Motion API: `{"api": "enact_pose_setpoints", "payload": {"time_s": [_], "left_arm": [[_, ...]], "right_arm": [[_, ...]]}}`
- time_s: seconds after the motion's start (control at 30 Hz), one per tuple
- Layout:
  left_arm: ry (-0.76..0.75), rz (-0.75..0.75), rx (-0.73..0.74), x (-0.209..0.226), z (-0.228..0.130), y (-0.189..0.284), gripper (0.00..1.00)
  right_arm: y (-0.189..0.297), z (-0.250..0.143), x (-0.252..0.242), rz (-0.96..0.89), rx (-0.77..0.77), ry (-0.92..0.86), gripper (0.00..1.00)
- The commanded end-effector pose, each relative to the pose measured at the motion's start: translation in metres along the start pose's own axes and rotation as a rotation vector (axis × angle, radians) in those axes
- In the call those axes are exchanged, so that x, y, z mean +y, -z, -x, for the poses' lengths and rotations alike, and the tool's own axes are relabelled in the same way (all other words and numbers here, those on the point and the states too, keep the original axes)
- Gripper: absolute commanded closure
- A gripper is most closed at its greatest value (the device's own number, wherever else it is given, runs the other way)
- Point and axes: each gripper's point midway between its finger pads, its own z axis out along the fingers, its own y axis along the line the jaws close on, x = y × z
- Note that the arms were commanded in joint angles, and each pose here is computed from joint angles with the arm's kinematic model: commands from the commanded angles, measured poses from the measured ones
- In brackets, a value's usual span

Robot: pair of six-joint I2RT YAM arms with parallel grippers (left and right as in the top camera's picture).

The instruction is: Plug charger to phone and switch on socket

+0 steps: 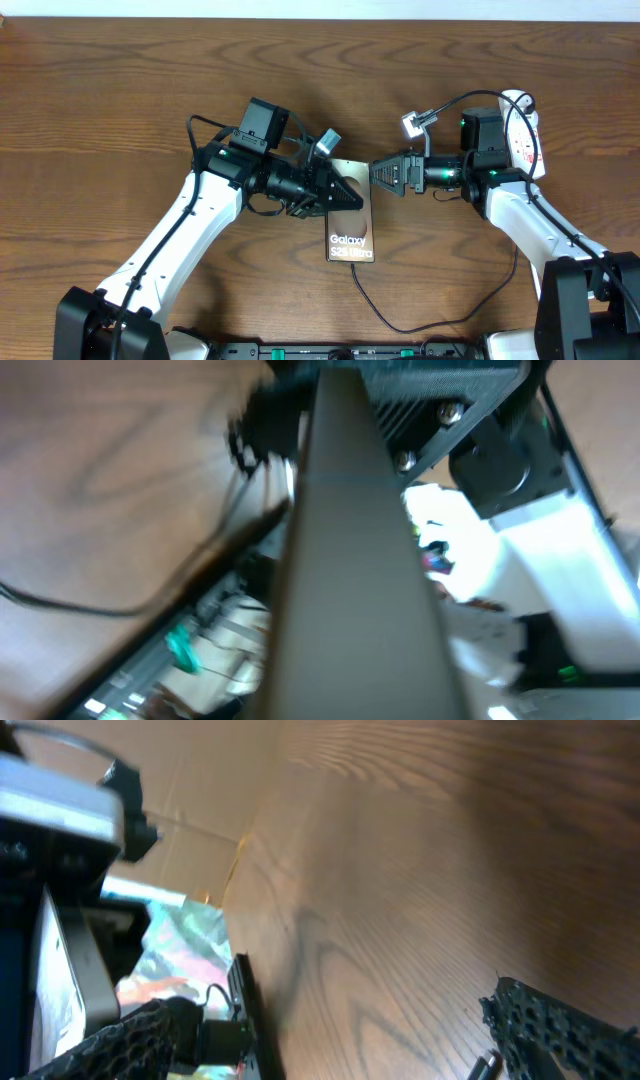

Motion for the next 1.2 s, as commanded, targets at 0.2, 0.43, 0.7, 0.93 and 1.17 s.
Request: {"api": "enact_pose_setpoints", "payload": {"time_s": [0.2,0.43,0.7,0.93,1.17], "left_arm": [[0.499,-0.025,0.065,-0.009,-0.012,-0.006,0.93],[0.593,-0.063,0.125,-0.02,-0.019,-0.006,0.93],[0.637,-0.165,0.276,-0.044,-0.037,0.001,0.92],[0.906,-0.139,0.32,-0.047,-0.039,0.002,0.93],[1.009,-0.124,0.33,-0.047,-0.039,0.002,0.93]], "right_arm": [[0.041,-0.018,-0.111,-0.698,-0.055,-0.208,0.01],[0.054,-0.019,-0.126,-0.815,-0.069,-0.207,0.01],[0.054,-0.019,-0.126,-0.816,-0.07,-0.206,0.01],[0.054,-0.018,-0.126,-0.815,-0.072,-0.204,0.01],[0.054,-0.018,-0.126,-0.815,-0.072,-0.204,0.01]]}}
